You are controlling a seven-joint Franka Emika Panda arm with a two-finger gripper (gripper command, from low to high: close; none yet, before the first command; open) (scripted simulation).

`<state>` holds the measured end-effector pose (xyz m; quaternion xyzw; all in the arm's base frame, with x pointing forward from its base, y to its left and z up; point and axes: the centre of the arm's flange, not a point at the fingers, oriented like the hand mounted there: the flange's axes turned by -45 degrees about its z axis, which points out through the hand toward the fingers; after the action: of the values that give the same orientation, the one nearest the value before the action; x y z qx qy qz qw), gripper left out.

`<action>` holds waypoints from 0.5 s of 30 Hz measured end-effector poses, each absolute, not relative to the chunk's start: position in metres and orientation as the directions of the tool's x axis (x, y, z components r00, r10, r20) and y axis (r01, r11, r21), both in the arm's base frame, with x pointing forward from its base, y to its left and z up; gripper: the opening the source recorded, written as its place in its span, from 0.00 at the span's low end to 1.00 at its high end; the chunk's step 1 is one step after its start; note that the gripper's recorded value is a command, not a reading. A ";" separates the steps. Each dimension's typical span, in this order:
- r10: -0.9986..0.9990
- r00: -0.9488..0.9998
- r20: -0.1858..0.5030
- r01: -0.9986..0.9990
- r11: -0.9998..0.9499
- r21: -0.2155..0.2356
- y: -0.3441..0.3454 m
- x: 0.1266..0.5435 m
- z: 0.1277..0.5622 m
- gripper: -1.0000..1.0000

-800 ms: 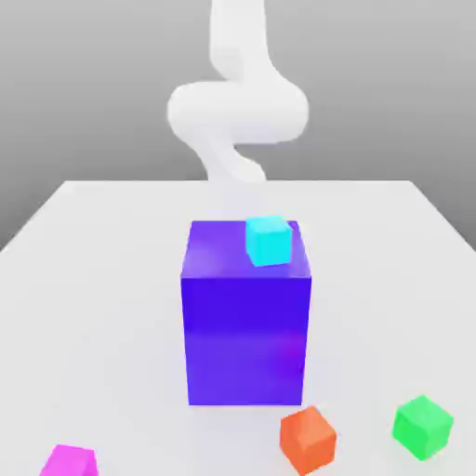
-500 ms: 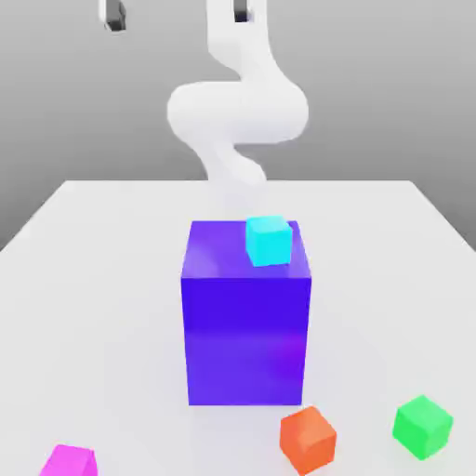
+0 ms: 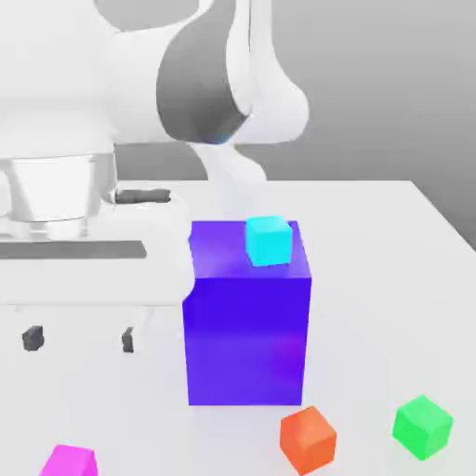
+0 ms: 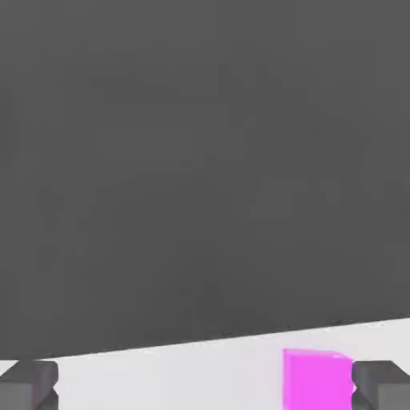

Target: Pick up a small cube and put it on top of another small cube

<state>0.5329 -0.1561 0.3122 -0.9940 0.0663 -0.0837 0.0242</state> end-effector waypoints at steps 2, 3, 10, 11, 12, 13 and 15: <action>-0.143 0.983 0.118 -0.139 -0.989 -0.046 -0.168 0.530 0.278 0.50; -0.147 0.984 0.095 -0.144 -0.989 -0.038 -0.174 0.528 0.261 0.50; -0.163 0.987 0.002 -0.163 -0.987 0.001 -0.201 0.512 0.151 0.50; -0.164 0.987 0.001 -0.164 -0.987 0.000 -0.201 0.512 0.136 0.00; -0.164 0.987 0.001 -0.164 -0.987 0.000 -0.201 0.512 0.136 0.00; -0.164 0.987 0.001 -0.164 -0.987 0.000 -0.201 0.512 0.136 0.00; -0.164 0.987 0.001 -0.164 -0.987 0.000 -0.201 0.512 0.136 0.00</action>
<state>0.5115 -0.2006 0.1364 -0.9966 0.0820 -0.0003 0.0000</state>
